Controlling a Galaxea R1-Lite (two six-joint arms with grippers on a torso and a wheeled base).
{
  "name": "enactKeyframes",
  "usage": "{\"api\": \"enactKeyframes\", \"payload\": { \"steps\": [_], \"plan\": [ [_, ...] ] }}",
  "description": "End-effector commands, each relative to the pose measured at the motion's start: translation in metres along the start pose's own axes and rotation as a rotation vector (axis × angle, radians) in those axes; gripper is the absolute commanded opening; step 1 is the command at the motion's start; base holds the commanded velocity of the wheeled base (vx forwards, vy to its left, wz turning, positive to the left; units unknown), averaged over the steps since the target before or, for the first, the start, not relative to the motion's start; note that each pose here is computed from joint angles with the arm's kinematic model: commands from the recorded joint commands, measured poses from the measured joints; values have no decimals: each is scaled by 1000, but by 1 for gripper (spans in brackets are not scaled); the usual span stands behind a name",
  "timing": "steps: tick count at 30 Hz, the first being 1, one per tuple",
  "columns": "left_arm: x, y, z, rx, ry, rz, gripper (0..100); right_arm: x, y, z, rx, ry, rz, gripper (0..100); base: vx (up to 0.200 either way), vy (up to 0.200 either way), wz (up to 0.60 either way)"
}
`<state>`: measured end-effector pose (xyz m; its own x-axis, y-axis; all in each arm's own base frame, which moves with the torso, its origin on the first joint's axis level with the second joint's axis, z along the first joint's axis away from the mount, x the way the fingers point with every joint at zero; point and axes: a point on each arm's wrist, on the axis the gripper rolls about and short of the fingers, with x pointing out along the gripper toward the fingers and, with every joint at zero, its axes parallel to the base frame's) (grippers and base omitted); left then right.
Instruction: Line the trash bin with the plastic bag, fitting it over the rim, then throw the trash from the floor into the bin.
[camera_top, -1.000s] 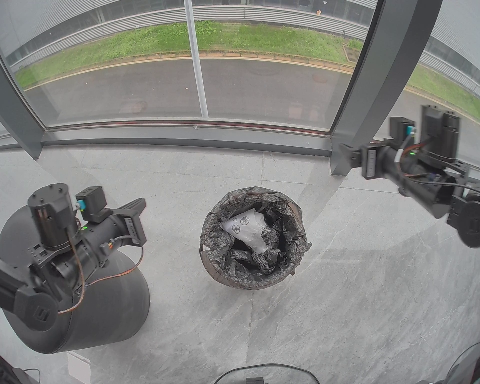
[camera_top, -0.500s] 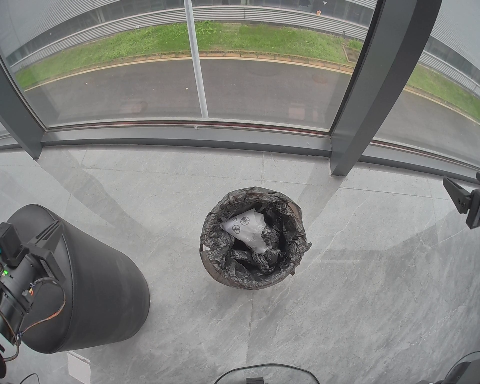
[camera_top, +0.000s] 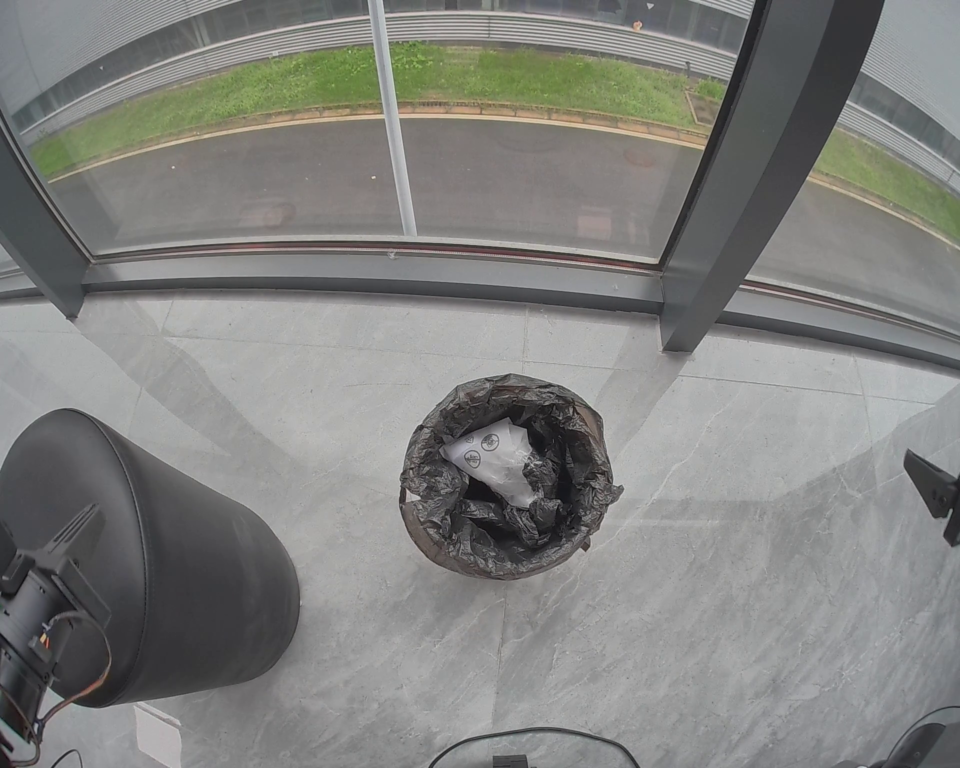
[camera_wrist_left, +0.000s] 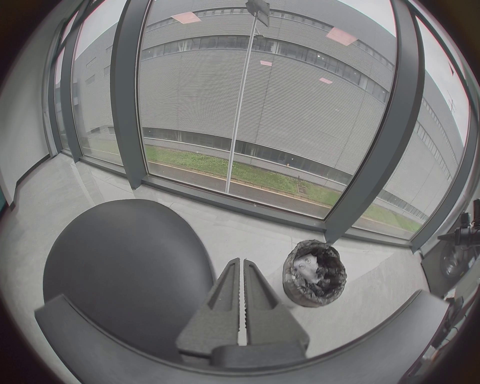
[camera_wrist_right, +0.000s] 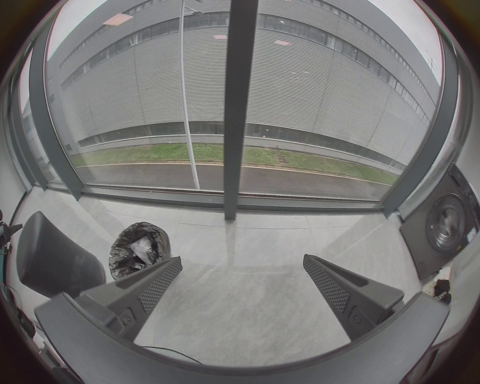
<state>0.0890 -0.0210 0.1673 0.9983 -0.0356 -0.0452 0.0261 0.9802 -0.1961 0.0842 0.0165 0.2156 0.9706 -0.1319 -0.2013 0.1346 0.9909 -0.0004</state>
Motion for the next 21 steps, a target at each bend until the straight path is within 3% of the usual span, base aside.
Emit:
{"api": "enactKeyframes", "payload": {
  "steps": [1, 4, 6, 9, 12, 15, 17, 19, 21],
  "plan": [
    [-42, 16, -19, 26, -27, 19, 0, -49, -31, -35, 58, -67, -176, 100, 0, 0, 0],
    [-59, 22, -26, 45, -40, 28, 0, -68, -37, -55, 74, -92, -274, 100, 0, 0, 0],
    [-79, 29, -34, 61, -62, 60, 0, -90, -39, -83, 56, -143, -341, 100, 0, 0, 0],
    [-94, 34, -45, 80, -72, 116, 0, -102, -40, -112, 19, -199, -321, 100, 0, 0, 0],
    [-108, 37, -59, 127, -91, 171, 0, -91, -40, -124, 0, -176, -321, 100, 0, 0, 0],
    [-107, 38, -64, 141, -76, 207, 0, -85, -40, -142, -29, -201, -188, 100, 0, 0, 0],
    [-106, 39, -65, 149, -73, 239, 0, -79, -38, -151, -62, -185, -151, 100, 0, 0, 0],
    [-105, 42, -72, 212, -52, 315, 0, -75, -36, -151, -71, -256, -95, 100, 0, 0, 0],
    [-102, 43, -79, 267, -33, 317, 0, -75, -34, -151, -69, -271, 1, 100, 0, 0, 0]
  ]
}}
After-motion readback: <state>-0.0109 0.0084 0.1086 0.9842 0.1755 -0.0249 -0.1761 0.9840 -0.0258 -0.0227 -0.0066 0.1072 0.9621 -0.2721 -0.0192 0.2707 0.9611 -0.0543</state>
